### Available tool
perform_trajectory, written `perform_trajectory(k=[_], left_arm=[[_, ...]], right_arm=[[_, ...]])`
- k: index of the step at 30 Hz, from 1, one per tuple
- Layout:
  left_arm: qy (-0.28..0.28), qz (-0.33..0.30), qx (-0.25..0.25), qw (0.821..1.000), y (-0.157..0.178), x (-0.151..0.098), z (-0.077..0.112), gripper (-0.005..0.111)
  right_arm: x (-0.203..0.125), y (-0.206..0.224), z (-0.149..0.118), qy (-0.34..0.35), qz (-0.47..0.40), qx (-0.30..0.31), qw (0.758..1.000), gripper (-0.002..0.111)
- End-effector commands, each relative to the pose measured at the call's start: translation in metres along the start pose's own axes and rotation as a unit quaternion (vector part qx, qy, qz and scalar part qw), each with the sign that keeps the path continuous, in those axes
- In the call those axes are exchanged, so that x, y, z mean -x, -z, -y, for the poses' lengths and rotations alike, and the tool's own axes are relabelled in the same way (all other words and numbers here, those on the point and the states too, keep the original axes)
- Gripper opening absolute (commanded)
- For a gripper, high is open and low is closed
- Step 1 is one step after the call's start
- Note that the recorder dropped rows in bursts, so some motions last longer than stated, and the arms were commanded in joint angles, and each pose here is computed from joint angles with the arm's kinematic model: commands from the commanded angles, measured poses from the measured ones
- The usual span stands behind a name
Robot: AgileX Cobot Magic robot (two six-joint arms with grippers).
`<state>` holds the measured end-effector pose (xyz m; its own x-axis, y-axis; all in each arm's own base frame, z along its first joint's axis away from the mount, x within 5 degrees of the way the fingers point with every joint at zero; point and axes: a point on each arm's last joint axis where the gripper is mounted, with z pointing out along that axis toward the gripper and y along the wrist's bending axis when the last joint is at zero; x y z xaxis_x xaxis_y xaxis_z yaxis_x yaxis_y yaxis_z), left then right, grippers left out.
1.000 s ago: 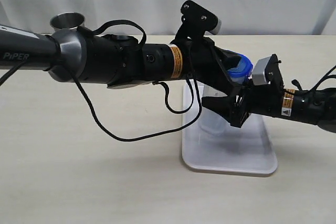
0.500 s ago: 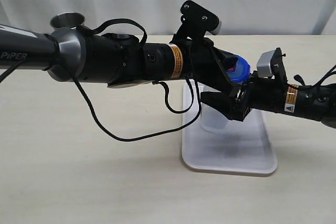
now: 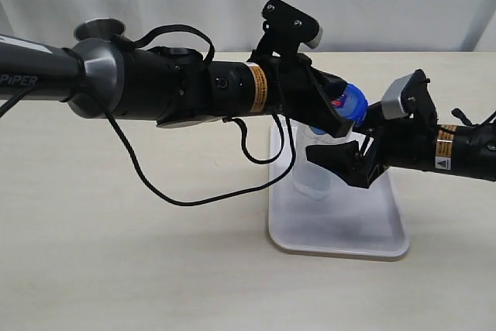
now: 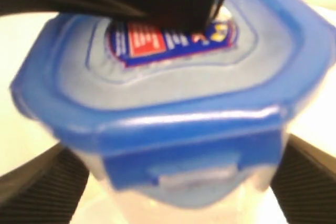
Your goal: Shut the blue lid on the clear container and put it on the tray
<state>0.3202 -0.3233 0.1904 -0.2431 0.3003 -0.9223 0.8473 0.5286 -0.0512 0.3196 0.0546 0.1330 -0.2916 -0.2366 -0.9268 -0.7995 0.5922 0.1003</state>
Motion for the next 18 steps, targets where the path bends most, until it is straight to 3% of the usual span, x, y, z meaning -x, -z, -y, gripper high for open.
perform_trajectory(k=[1, 13, 18], left_arm=[[0.009, -0.079, 0.050, 0.996, -0.004, -0.030, -0.012, 0.000], [0.011, -0.078, 0.048, 0.996, -0.005, -0.029, -0.011, 0.000], [0.017, -0.077, 0.049, 0.996, -0.005, -0.030, -0.011, 0.000]], right_arm=[[0.004, 0.009, -0.004, 0.004, -0.031, -0.023, 0.999, 0.084], [0.024, 0.041, -0.026, 0.019, -0.053, -0.087, 0.995, 0.083], [0.028, 0.061, -0.050, 0.030, -0.050, -0.102, 0.993, 0.074]])
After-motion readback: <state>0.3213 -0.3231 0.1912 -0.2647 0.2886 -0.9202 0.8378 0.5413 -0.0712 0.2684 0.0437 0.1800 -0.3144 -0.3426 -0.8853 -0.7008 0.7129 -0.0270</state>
